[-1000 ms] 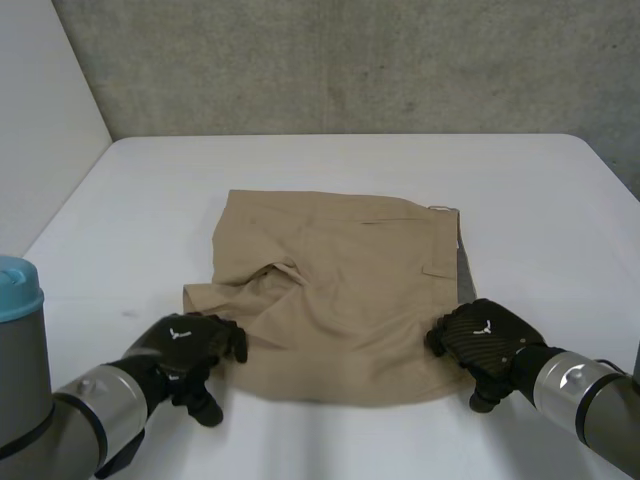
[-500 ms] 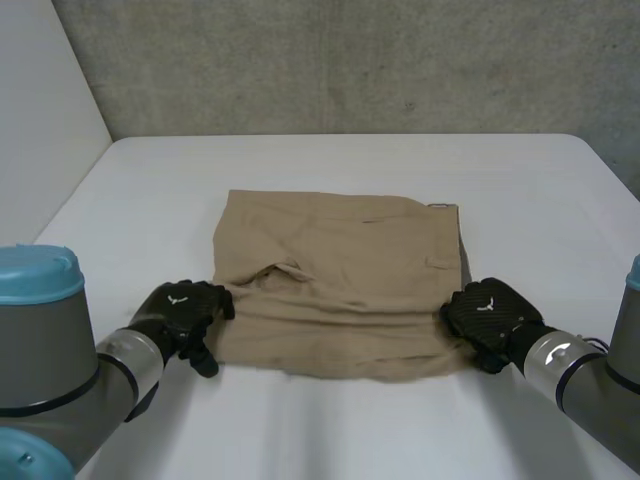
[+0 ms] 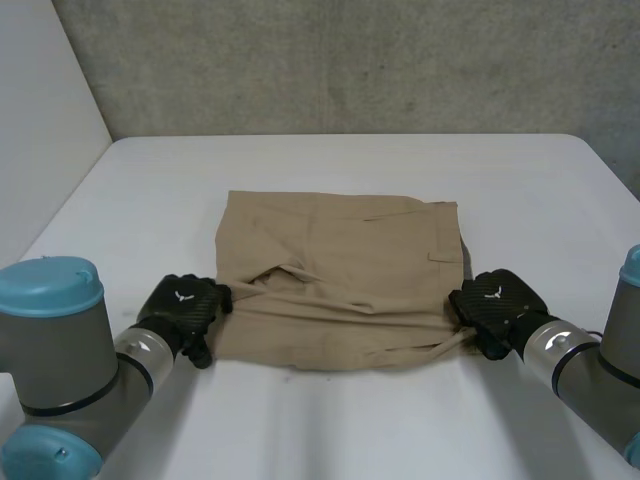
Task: Fold the shorts.
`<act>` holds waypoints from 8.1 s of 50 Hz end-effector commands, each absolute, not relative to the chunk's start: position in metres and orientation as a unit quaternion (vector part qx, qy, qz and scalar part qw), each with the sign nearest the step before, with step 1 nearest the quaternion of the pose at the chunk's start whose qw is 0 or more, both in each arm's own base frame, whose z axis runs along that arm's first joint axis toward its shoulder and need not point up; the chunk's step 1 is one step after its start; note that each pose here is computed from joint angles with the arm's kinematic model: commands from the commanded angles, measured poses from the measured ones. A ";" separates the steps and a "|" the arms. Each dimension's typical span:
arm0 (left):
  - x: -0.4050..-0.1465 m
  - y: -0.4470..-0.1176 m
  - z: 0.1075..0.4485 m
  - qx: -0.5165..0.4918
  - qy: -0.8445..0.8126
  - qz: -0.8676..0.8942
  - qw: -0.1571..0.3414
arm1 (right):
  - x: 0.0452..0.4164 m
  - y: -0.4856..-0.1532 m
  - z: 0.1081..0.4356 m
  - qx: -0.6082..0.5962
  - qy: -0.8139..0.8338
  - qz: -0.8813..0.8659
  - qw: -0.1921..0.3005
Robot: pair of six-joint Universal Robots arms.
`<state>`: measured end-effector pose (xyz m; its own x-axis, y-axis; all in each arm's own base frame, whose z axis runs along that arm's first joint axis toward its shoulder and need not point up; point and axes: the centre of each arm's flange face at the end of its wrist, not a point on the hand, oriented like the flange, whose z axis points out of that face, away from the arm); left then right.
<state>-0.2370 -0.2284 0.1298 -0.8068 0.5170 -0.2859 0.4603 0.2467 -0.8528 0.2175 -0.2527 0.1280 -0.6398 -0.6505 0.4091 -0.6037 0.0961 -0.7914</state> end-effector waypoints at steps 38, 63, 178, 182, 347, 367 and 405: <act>-0.239 -0.196 0.278 -0.258 -0.728 0.620 0.139 | 0.216 -0.243 0.246 -0.388 0.699 -0.598 -0.053; -0.246 -0.266 0.298 -0.222 -0.769 0.578 0.158 | 0.238 -0.273 0.298 -0.388 0.691 -0.609 -0.035; -0.244 -0.173 0.134 -0.315 -0.803 0.504 0.056 | 0.240 -0.232 0.142 -0.373 0.769 -0.519 0.004; -0.243 -0.173 0.134 -0.314 -0.803 0.504 0.055 | 0.240 -0.232 0.141 -0.373 0.770 -0.518 0.005; -0.381 -0.314 0.164 -0.522 -0.525 0.672 -0.014 | 0.218 -0.216 0.157 -0.483 0.745 -0.454 -0.072; -0.390 -0.326 0.107 -0.606 -0.525 0.592 0.083 | 0.218 -0.219 0.156 -0.480 0.741 -0.463 -0.075; -0.296 -0.317 0.122 -0.450 -0.729 0.508 -0.093 | 0.221 -0.218 0.156 -0.463 0.752 -0.465 -0.062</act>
<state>-0.3012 -0.3215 0.1260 -0.4684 0.5655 -0.6788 0.8127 -0.0256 -0.5821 0.2199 -0.2188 0.1557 -0.5559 -0.6389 0.5318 -0.7595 0.1305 -0.6373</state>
